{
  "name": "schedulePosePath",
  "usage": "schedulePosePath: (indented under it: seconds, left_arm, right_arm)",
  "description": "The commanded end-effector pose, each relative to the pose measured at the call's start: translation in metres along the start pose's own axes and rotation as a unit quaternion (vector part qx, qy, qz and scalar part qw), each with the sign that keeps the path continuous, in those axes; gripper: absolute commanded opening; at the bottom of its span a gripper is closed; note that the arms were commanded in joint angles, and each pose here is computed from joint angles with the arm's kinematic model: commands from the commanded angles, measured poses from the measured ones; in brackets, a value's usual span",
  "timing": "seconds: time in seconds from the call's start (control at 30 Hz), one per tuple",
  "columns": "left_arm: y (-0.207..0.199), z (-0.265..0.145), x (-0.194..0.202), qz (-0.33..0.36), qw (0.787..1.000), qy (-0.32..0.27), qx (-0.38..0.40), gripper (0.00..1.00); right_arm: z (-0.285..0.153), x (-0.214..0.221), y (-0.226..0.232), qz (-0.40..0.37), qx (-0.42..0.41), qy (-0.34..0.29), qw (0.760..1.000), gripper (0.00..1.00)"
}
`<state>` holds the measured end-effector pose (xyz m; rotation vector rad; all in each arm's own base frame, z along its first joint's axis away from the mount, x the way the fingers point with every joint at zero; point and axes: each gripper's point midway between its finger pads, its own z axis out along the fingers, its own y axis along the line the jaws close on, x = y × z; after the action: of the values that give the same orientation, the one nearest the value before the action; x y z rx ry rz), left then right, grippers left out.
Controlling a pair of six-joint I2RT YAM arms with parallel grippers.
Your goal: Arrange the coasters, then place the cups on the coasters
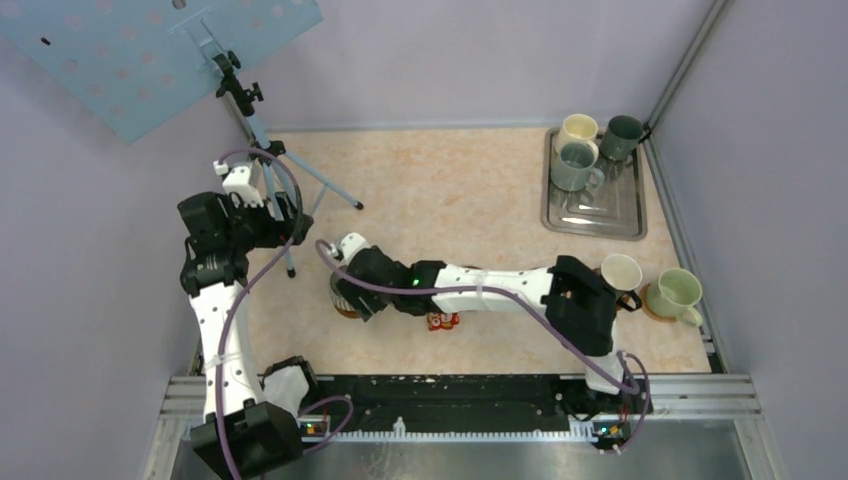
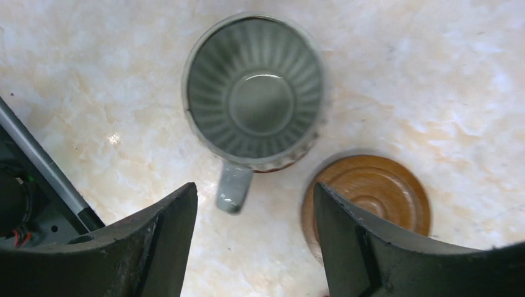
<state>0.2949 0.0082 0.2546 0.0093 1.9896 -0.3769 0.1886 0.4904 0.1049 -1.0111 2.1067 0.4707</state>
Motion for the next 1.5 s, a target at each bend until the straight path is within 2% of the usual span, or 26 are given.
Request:
schedulePosePath:
  seconds: [0.0, 0.27, 0.43, 0.57, 0.8, 1.03, 1.2, 1.47]
  left_arm:
    - [-0.009, -0.003, 0.000, 0.048, 0.998, 0.020, 0.041, 0.99]
    - [-0.035, 0.001, 0.017, 0.046, 0.989, 0.053, 0.128, 0.99]
    - [-0.047, 0.008, 0.023, 0.073, 0.984, 0.075, 0.146, 0.99]
    - [-0.065, 0.015, 0.031, 0.134, 0.974, 0.093, 0.160, 0.99]
    - [-0.074, 0.031, 0.035, 0.209, 0.954, 0.116, 0.179, 0.99]
    - [-0.091, 0.053, 0.029, 0.235, 0.942, 0.118, 0.207, 0.99]
    - [-0.089, 0.066, 0.023, 0.241, 0.944, 0.114, 0.194, 0.99]
    - [-0.085, 0.074, 0.017, 0.249, 0.945, 0.111, 0.180, 0.99]
  right_arm:
    - [-0.042, -0.050, -0.028, 0.015, -0.026, -0.059, 0.998, 0.69]
    - [-0.085, -0.083, -0.105, 0.040, -0.112, -0.090, 0.989, 0.70]
    - [-0.108, -0.077, -0.181, 0.052, -0.057, -0.094, 0.993, 0.80]
    - [-0.135, -0.063, -0.246, 0.082, -0.022, -0.096, 0.992, 0.81]
    - [-0.189, -0.014, -0.381, 0.135, 0.077, -0.074, 0.985, 0.80]
    - [-0.248, 0.046, -0.499, 0.158, 0.154, -0.040, 0.974, 0.79]
    - [-0.242, 0.102, -0.548, 0.150, 0.142, 0.055, 0.977, 0.78]
    - [-0.215, 0.127, -0.600, 0.117, 0.149, 0.094, 0.977, 0.75]
